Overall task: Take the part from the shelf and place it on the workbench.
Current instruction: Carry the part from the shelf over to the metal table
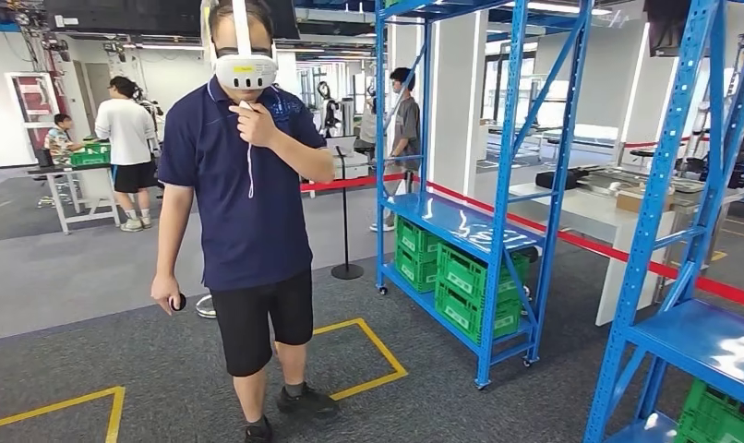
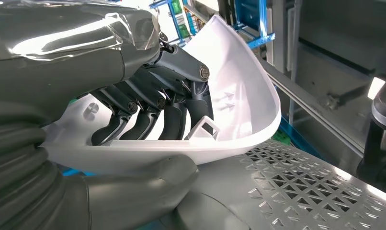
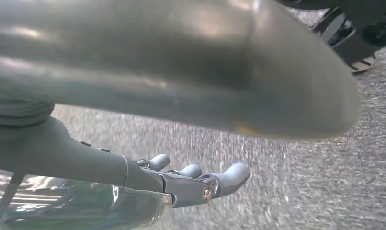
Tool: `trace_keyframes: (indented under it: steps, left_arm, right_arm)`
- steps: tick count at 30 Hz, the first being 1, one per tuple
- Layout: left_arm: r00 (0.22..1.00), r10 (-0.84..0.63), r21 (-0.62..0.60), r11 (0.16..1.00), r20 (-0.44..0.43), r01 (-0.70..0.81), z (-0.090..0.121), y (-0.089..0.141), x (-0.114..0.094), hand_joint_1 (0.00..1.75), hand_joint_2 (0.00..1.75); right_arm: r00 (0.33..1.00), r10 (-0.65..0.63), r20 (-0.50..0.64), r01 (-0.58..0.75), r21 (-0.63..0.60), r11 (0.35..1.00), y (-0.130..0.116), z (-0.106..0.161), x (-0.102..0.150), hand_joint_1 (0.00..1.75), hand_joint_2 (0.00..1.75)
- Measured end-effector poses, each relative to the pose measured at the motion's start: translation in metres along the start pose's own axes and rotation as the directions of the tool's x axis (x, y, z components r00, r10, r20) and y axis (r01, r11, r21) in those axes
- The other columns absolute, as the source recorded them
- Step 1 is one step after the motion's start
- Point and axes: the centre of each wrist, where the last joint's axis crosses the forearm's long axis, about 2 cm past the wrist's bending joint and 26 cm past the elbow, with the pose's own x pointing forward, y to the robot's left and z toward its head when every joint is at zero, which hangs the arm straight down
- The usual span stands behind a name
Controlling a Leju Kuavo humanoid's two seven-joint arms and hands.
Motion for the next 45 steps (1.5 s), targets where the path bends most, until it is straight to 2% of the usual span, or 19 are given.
trace_keyframes:
  steps: [7, 20, 45]
  left_arm:
    - [1.000, 0.009, 0.000, 1.000, 0.000, -0.009, 0.001, 0.002, -0.002, 1.61, 1.75]
    - [1.000, 0.028, -0.006, 1.000, 0.000, -0.028, -0.002, 0.005, -0.005, 1.61, 1.75]
    - [0.996, 0.081, -0.003, 0.997, -0.038, -0.081, 0.000, 0.007, -0.020, 1.61, 1.75]
  right_arm:
    - [0.998, 0.060, 0.008, -0.060, 0.001, 0.998, 0.004, -0.005, 0.011, 0.00, 0.00]
    - [0.998, 0.059, 0.020, -0.059, 0.031, 0.998, 0.012, -0.013, 0.020, 0.00, 0.00]
    - [0.999, 0.050, -0.006, -0.049, 0.076, 0.996, 0.025, -0.020, 0.020, 0.00, 0.00]
